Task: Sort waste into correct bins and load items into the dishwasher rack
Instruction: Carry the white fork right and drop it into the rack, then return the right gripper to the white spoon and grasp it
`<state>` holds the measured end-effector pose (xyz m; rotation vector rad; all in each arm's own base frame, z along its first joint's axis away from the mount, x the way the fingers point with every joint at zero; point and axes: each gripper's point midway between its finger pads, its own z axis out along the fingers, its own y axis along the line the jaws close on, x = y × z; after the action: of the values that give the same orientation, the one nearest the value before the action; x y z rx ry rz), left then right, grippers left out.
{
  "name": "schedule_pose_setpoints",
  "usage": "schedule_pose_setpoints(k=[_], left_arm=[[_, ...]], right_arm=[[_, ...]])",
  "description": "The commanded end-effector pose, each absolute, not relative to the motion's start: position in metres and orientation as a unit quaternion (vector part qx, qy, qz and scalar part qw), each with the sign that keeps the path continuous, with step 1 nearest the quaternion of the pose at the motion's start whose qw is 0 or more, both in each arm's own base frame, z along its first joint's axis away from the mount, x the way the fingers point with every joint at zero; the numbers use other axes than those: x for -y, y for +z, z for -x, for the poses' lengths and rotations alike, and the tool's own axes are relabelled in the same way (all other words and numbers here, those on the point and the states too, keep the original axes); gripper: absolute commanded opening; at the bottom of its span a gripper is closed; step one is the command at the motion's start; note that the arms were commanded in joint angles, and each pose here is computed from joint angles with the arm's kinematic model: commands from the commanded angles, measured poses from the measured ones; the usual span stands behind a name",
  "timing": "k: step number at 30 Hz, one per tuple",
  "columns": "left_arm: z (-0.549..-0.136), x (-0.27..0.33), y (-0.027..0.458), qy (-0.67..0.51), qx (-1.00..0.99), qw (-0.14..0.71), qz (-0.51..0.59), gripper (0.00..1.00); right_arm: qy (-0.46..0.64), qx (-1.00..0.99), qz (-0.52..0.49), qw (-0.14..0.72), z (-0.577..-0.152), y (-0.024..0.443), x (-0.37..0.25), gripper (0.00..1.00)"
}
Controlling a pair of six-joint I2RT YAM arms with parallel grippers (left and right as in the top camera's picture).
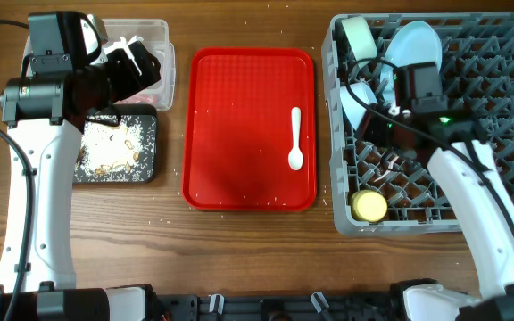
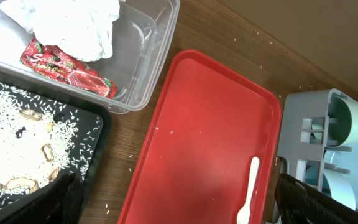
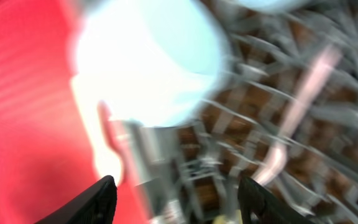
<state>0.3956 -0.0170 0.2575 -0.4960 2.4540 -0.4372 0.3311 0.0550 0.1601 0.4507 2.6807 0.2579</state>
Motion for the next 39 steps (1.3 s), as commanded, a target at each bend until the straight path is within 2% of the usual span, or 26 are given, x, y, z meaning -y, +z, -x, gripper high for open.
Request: schedule_pose_setpoints(k=[1,6,11,17,22,27,31,39], left_arm=[[-0.398,0.012,0.257,-0.157,-0.922,0.298,0.188,1.0],[-0.398,0.012,0.257,-0.157,-0.922,0.298,0.188,1.0],[-0.398,0.012,0.257,-0.157,-0.922,0.298,0.188,1.0],[-0.398,0.012,0.257,-0.157,-0.922,0.298,0.188,1.0],[-0.398,0.012,0.257,-0.157,-0.922,0.298,0.188,1.0],[-0.398,0.012,0.257,-0.157,-0.922,0.298,0.188,1.0],[-0.398,0.012,0.257,-0.157,-0.922,0.298,0.188,1.0],[-0.398,0.012,0.257,-0.157,-0.922,0.298,0.188,1.0]], right_arm=[[0.171,-0.95,-0.04,0.257,-0.335,0.217,-0.095,0.63],[0.177,-0.937,0.002,0.301,-0.342,0.242,-0.135,0.61],[0.171,-0.939,0.023,0.297,-0.354,0.223,-0.172,0.6],[0.141,-0.966,0.035,0.213,-0.378,0.131,-0.197,0.57],[0.105,-0.985,0.033,0.132,-0.38,0.053,-0.198,0.53],[0.085,-0.992,0.03,0.084,-0.373,0.009,-0.194,0.51],[0.081,-0.993,0.029,0.076,-0.371,0.002,-0.194,0.47],[0.079,-0.994,0.029,0.072,-0.369,0.0,-0.193,0.23]])
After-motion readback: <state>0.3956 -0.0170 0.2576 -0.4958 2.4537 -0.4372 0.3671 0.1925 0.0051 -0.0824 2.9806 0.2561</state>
